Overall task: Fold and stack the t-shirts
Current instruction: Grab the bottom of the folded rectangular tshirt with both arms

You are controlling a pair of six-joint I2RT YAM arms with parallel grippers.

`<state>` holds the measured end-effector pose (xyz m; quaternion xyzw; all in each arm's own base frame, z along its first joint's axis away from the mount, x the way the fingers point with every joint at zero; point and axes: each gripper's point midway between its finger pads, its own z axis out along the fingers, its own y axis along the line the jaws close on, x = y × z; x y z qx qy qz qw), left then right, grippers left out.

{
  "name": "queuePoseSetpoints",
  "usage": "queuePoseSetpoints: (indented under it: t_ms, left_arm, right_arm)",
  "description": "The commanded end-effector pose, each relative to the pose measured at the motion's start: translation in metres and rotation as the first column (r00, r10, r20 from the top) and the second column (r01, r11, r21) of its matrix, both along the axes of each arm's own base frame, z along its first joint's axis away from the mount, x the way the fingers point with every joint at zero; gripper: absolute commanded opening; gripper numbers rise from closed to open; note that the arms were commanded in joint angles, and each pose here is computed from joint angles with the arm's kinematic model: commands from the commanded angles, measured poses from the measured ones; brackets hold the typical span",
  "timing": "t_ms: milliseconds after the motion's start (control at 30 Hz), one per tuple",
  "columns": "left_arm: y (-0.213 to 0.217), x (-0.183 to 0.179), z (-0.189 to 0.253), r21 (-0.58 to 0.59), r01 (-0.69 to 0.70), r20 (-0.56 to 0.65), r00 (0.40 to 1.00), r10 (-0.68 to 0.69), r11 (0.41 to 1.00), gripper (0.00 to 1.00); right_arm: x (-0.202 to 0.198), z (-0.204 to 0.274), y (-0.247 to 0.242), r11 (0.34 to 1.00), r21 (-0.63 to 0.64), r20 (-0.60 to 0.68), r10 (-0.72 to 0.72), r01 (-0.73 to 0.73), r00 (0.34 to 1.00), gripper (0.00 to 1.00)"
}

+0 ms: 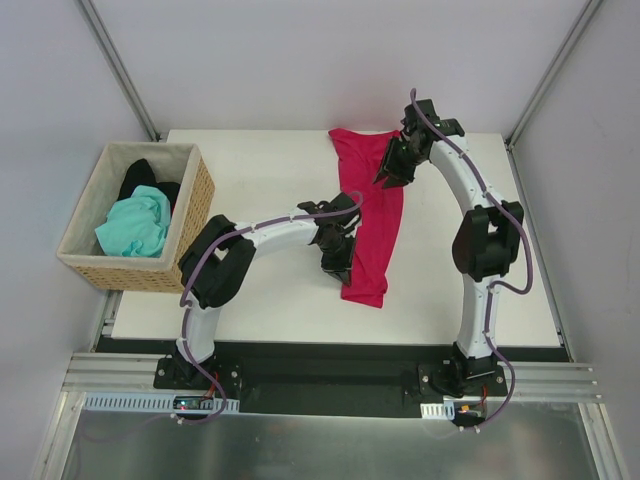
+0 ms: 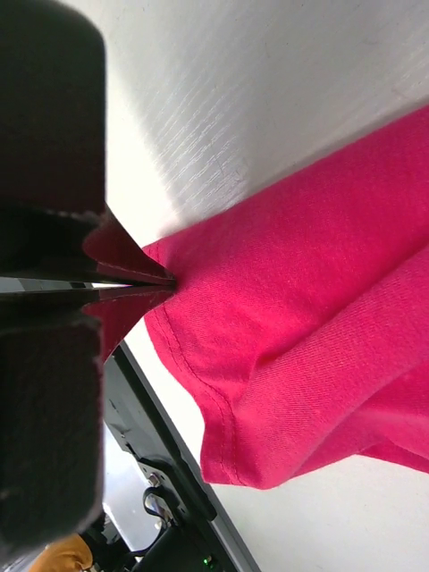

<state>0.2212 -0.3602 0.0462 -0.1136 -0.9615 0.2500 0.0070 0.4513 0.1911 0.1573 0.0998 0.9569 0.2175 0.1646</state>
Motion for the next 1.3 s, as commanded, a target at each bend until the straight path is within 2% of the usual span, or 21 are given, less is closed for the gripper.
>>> queuePoseSetpoints:
  t_ms: [0,133,233,467,700,833,867,1267]
  left_arm:
    - [-0.001,0.000,0.001,-0.003,0.011,-0.010,1.000,-0.011,1.000,0.00]
    - [0.004,-0.002,-0.001,0.004,0.005,-0.021,1.000,-0.005,1.000,0.08]
    - [0.006,-0.003,-0.003,0.007,0.005,-0.029,1.000,-0.005,1.000,0.19]
    - [0.009,-0.009,-0.009,0.020,0.010,-0.049,0.999,-0.009,1.000,0.21]
    - [0.013,-0.010,-0.016,0.032,0.006,-0.066,0.998,-0.004,0.999,0.19]
    - [0.015,-0.009,-0.021,0.042,-0.001,-0.076,0.997,0.004,0.999,0.06]
    - [0.016,-0.009,-0.021,0.044,-0.003,-0.076,0.997,0.006,0.999,0.00]
    - [0.030,0.000,-0.018,0.068,-0.045,-0.043,0.998,0.048,0.997,0.00]
  right_arm:
    - [0.000,0.029,0.001,0.999,0.049,0.039,-0.019,0.017,0.999,0.37]
    - [0.004,0.030,0.003,0.998,0.053,0.046,-0.021,0.019,0.999,0.36]
    - [0.005,0.030,0.003,0.998,0.056,0.046,-0.023,0.020,0.999,0.37]
    - [0.006,0.030,0.003,0.998,0.057,0.044,-0.029,0.026,0.999,0.37]
    - [0.009,0.038,0.003,0.997,0.073,0.056,-0.042,0.038,0.998,0.37]
    - [0.012,0.044,0.002,0.996,0.080,0.070,-0.047,0.042,0.996,0.37]
    - [0.013,0.046,0.002,0.996,0.081,0.075,-0.047,0.041,0.996,0.37]
    - [0.014,0.044,0.003,0.994,0.096,0.063,-0.059,0.053,0.996,0.37]
